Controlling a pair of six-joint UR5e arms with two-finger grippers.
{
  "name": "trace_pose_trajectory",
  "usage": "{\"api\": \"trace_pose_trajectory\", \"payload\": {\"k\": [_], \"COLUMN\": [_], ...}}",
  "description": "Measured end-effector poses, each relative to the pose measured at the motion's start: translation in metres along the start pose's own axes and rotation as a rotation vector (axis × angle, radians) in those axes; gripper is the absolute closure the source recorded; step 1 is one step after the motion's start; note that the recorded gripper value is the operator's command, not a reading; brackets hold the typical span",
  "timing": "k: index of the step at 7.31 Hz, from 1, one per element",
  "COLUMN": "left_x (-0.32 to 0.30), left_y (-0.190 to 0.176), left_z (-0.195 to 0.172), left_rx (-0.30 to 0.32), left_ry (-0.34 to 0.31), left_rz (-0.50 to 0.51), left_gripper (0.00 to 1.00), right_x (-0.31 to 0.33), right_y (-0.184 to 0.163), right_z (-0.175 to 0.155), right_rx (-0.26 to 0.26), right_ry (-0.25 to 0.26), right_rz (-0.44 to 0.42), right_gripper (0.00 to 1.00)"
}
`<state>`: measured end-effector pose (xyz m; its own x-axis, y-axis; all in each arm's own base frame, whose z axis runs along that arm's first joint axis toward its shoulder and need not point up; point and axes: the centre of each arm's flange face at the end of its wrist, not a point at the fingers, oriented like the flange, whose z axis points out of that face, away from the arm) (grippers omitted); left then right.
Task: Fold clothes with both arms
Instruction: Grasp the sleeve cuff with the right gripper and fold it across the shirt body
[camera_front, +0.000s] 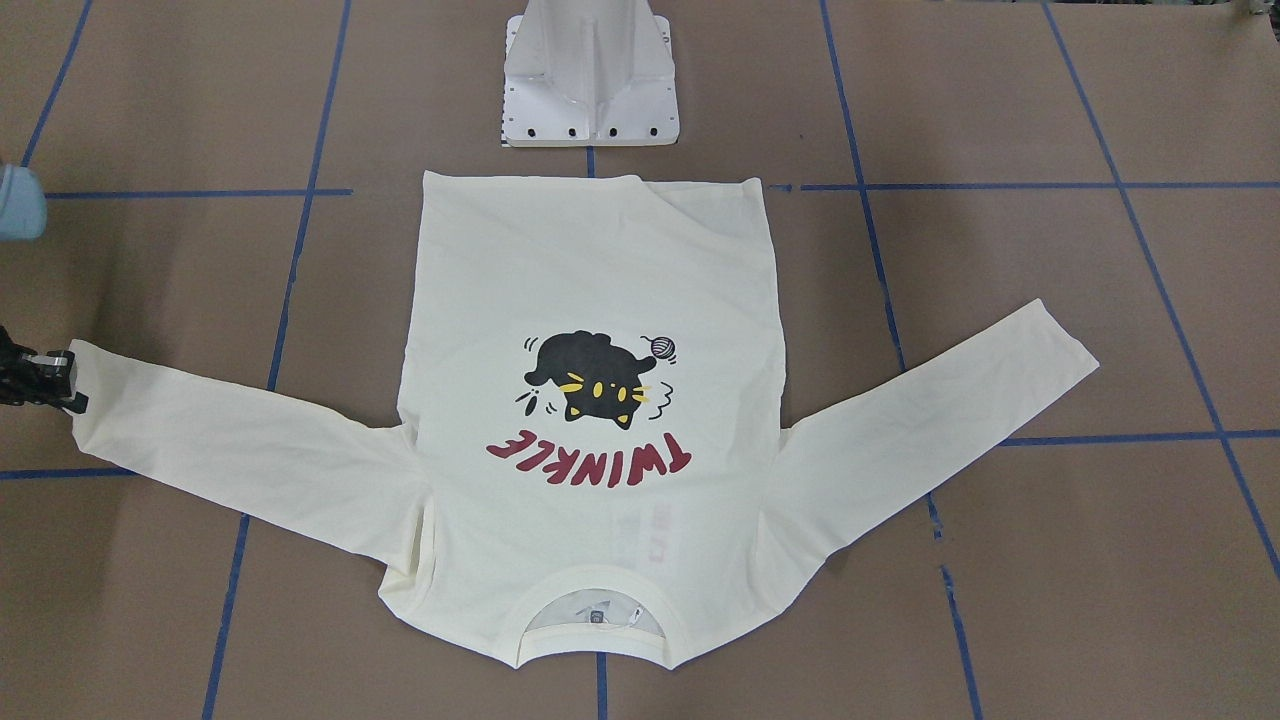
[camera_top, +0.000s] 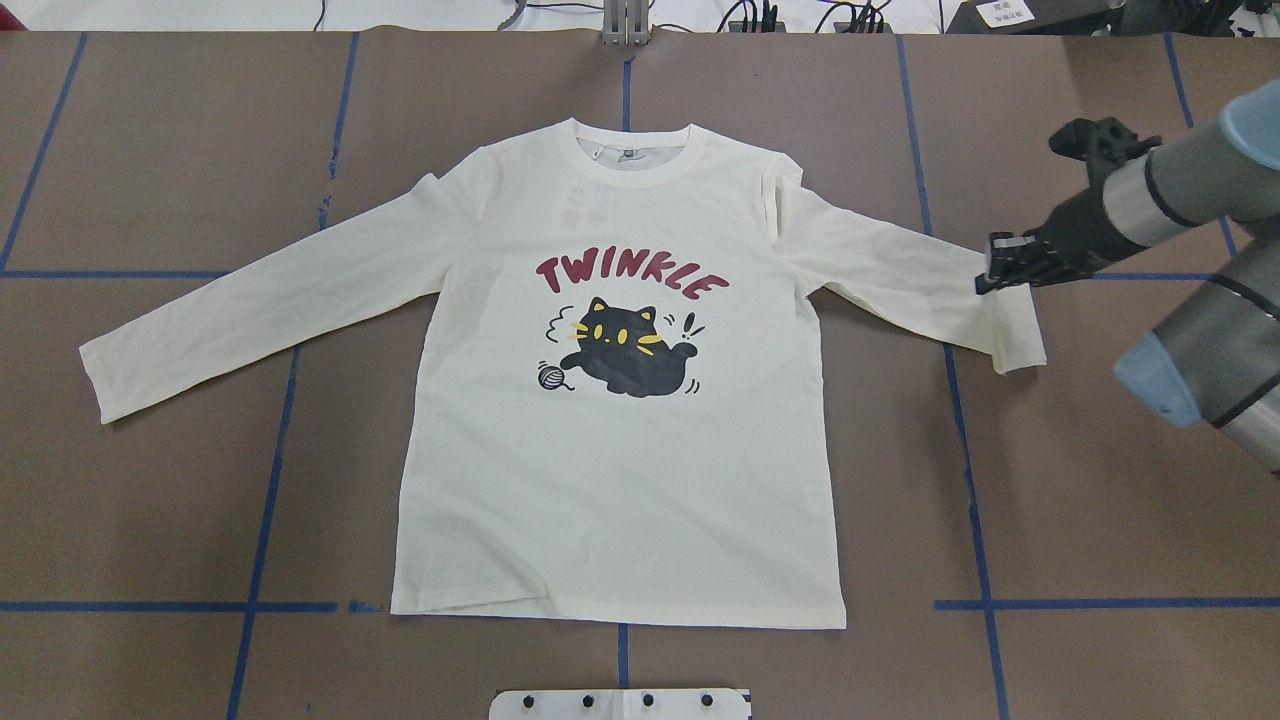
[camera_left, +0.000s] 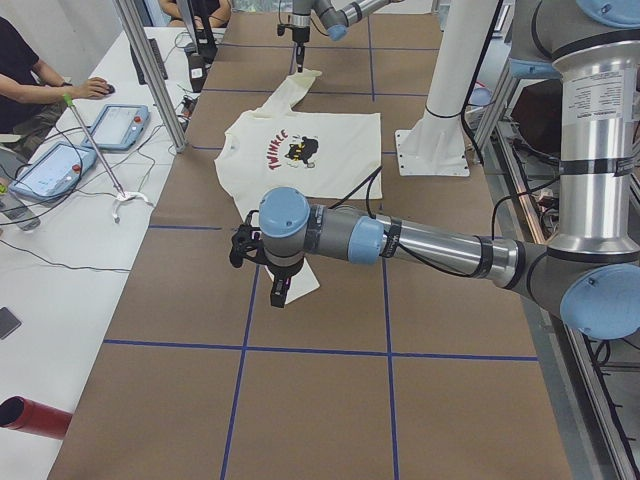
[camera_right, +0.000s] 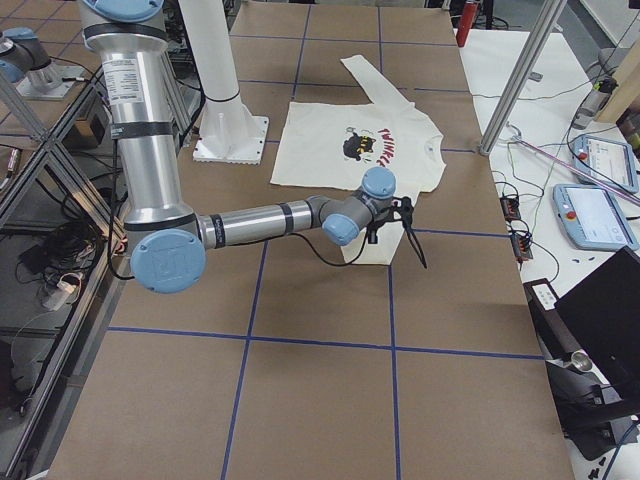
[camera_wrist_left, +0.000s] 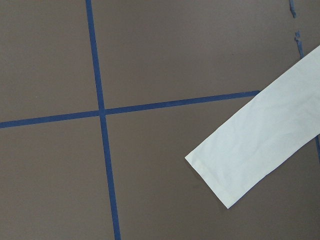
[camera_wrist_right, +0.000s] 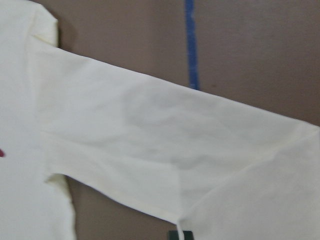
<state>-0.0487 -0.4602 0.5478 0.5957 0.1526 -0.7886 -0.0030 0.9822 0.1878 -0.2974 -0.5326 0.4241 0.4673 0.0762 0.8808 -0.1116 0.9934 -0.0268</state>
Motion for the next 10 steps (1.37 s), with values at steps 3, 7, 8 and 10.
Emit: {"api": "trace_pose_trajectory", "payload": {"k": [3,7,8,10], "left_x": [0.004,0.01,0.01,0.013], "left_y": [-0.001,-0.001,-0.001,-0.003], "left_z": [-0.003,-0.008,-0.008,-0.008], "left_rx": [0.007,0.017,0.017,0.024], "left_ry": [0.002,0.002,0.002,0.003], "left_rz": [0.003,0.014,0.016,0.021], "left_gripper": [0.0,0.0,0.0,0.0], "right_x": [-0.271,-0.499,-0.513,-0.537], "right_y": [-0.017,0.064,0.081,0.099], "right_z": [0.002,0.128,0.153,0.174], "right_rx": [0.066,0.197,0.208,0.224], "right_ry": [-0.055,-0.079,-0.079,-0.074], "right_rz": [0.16,0.069,0.054,0.04], "right_gripper": [1.0,0.38,0.02,0.01]}}
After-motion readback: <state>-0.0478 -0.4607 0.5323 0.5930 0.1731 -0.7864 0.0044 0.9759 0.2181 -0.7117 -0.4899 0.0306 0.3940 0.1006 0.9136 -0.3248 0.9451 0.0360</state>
